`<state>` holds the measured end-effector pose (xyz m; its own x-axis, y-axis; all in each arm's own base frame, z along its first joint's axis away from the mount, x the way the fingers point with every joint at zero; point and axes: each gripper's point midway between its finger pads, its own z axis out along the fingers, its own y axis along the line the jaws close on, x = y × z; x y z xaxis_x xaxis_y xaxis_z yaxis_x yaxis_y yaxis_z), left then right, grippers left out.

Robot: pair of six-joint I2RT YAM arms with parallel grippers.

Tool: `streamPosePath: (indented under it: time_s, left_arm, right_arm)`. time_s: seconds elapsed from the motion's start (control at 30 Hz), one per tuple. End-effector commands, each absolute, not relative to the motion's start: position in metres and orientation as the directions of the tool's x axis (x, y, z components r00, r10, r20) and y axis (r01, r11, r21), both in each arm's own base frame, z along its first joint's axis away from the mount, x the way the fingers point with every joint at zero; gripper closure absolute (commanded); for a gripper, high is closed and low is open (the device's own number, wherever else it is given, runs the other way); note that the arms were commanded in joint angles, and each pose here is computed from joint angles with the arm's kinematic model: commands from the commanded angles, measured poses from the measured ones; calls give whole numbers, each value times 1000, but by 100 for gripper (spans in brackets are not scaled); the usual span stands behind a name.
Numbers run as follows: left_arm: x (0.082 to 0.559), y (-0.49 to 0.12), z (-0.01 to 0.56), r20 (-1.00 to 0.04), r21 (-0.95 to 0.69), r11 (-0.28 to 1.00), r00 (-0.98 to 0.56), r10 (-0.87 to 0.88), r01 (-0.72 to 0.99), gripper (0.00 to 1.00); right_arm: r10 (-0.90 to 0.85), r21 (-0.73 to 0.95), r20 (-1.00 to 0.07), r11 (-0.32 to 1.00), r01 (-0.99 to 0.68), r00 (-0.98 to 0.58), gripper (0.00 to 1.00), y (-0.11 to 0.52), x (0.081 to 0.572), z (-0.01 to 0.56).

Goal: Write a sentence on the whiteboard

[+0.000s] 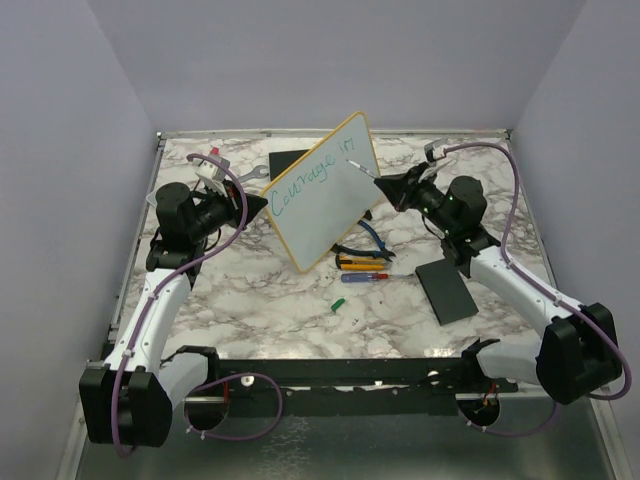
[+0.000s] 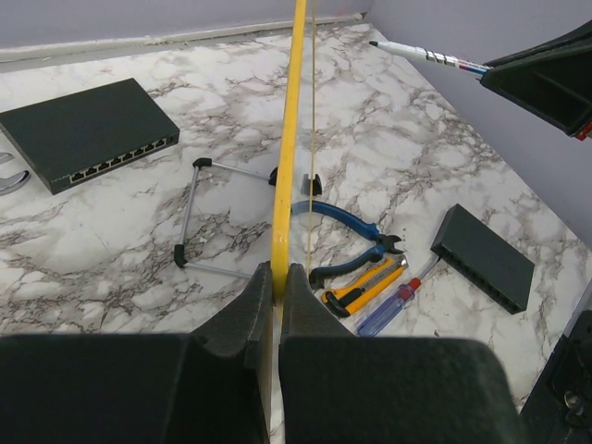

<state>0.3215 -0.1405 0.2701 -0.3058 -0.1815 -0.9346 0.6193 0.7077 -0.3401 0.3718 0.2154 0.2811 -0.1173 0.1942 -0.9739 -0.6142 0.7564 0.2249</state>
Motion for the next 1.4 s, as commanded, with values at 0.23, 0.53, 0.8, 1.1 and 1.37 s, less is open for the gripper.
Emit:
streamPosePath:
  time_s: [0.23,0.53,0.8,1.1,1.37]
  left_arm:
    - [322,-137,276,-946,-314,726,-262,-189,611,100]
    - [322,-137,275,-945,-317,726,-266,-189,611,100]
    - [323,-137,274,-944,-319,725,-270,-187,610,100]
    - [324,-137,272,-943,-321,723,-275,-186,611,100]
    - [324,-138,273,-943,-321,722,-275,-186,613,100]
  right_arm:
    - [165,303,-953,575,-760,-255,99,265,311,247]
    - [79,311,-948,447,-839,-309,99,316,280,215]
    - [25,310,-943,430,-848,-332,99,331,274,196]
    - [33,315,-939,480,-819,-343,99,330,285,186]
    - [40,298,-943,548,-781,-331,99,322,296,184]
